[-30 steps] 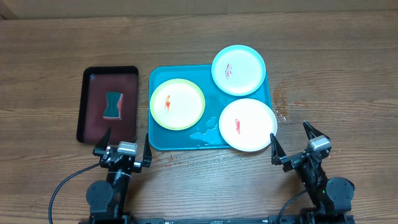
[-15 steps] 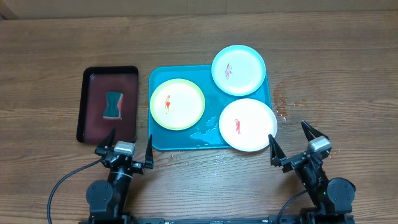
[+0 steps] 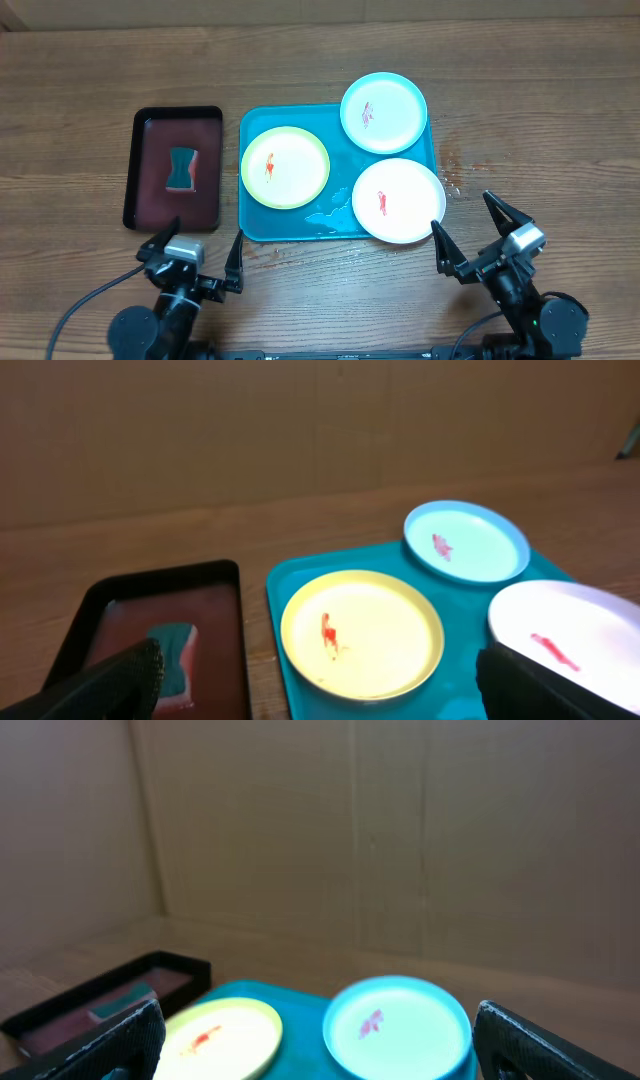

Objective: Clean dirty plates on tray and stack at the side
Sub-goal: 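Move left gripper to the sponge and right gripper to the yellow plate rim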

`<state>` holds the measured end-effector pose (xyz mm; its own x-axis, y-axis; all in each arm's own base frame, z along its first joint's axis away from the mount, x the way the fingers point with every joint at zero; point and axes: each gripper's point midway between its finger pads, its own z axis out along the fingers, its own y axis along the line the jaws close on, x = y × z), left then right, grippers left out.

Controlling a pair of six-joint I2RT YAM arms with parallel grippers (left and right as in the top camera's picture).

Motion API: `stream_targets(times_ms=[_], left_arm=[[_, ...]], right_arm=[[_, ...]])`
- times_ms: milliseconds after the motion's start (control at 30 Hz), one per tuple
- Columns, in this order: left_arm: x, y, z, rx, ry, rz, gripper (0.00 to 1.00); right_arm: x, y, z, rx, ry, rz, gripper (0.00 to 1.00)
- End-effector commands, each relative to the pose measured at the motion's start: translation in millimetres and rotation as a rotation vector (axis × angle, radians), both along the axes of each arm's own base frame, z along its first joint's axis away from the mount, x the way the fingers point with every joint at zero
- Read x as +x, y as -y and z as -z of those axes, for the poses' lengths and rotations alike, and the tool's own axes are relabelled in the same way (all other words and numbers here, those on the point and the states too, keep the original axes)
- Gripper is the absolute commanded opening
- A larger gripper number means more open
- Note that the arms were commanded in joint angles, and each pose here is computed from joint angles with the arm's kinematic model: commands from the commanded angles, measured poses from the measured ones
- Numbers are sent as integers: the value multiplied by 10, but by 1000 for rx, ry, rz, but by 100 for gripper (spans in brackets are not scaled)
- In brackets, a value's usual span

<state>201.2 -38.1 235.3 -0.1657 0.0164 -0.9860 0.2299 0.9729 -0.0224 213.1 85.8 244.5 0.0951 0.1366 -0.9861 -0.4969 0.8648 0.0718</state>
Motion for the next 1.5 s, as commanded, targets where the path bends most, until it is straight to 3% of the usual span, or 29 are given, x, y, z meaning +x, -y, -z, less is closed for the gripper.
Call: stream_targets(times_ms=[0,400,700,900,1233,1467], left_arm=[[-27,71,-260,-33,-17,38,100],[185,177,-615,-78,-367,101,100],[291,100,-832,-50,-656,71,100],[381,97,-809,-63,-797,70,100],[660,84,-466,-75,-945,68,100],[793,78,-224,-83,-1044,67,100]], right_arm=[[-150,-52,-337,12,73,-40,100],[-479,-110,-906,12,112,-91,100],[-346,-199,-1144,2,-51,-146,100],[-93,-385,-1200,5,-307,-275,100],[523,-461,-1016,63,-942,-302,100],[1054,-821,-585,-71,-1131,-335,100]])
